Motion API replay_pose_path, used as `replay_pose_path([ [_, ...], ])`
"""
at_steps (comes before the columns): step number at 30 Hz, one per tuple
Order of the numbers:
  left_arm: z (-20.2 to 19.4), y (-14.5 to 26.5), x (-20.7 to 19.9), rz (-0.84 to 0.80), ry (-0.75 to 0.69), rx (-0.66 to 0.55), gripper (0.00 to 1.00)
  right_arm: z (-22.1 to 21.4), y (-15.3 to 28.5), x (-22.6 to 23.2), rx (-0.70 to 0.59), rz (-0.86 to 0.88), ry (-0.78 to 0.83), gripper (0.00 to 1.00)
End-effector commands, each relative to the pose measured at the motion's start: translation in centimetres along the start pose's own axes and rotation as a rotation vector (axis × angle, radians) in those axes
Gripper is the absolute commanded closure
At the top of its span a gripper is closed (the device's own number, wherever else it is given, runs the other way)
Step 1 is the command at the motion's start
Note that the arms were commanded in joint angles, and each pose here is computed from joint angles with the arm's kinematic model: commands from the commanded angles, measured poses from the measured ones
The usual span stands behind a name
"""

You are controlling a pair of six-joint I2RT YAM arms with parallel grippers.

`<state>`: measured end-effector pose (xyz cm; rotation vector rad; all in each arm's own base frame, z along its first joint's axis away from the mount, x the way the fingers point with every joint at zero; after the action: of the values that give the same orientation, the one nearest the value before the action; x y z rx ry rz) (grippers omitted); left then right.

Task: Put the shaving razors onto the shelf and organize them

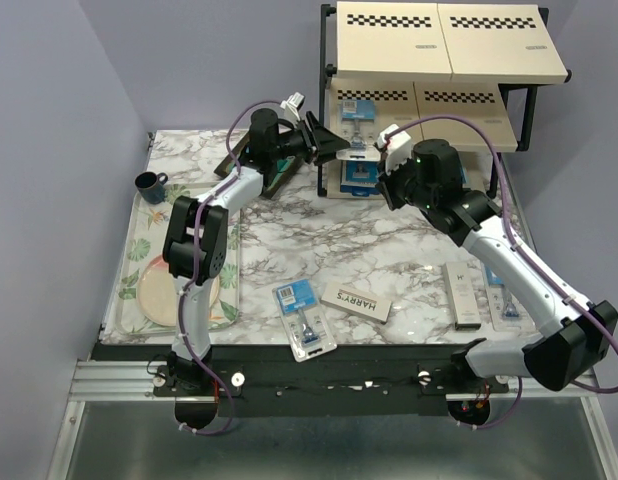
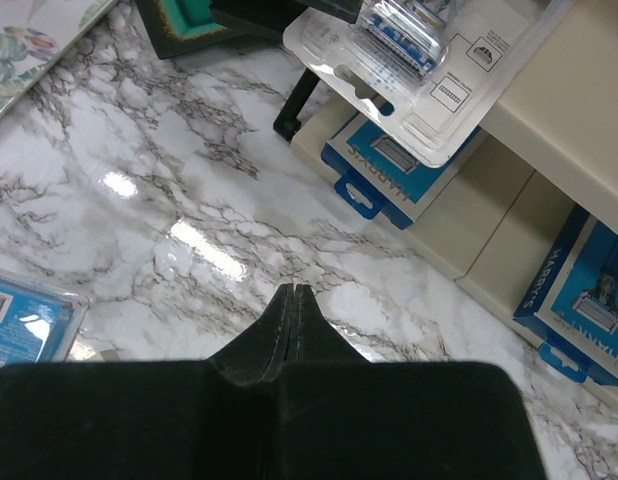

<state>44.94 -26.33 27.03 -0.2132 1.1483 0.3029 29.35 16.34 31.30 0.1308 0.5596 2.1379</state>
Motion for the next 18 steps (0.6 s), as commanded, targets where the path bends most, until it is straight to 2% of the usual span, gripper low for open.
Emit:
replay_pose_path([
  [1,0.4,1.2,-1.6,0.010,-0.071,-0.050,0.38,0.6,-0.6,-0.5,-0.019,-0.028,0.009,0.99],
  [12,-3.0,5.3,0.9,0.139,-0.010,-0.072,0.24,0.9,-2.4,-0.2,-0.016,0.020,0.016,0.99],
  [15,-3.5,7.4,0.2,0.136,-0.055,-0.099,0.25,1.6,-3.6,-0.4,-0.036,0.022,0.013,0.99],
  [18,-4.4,9.0,-1.1,0.117,-0.171,-0.098,0.32,2.4,-5.0,-1.1,-0.053,-0.035,0.039,0.99],
])
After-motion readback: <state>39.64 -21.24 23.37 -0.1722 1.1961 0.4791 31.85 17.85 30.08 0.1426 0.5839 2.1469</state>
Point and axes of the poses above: each gripper's point midway between its finger pads, its own y axis back along the fingers, its own x axis along the line the jaws close on, z = x × y, the point moved 8 cm from there along y, back along the fingers, and after that the axes turned 3 degrees about -y, right-handed, at the moved point
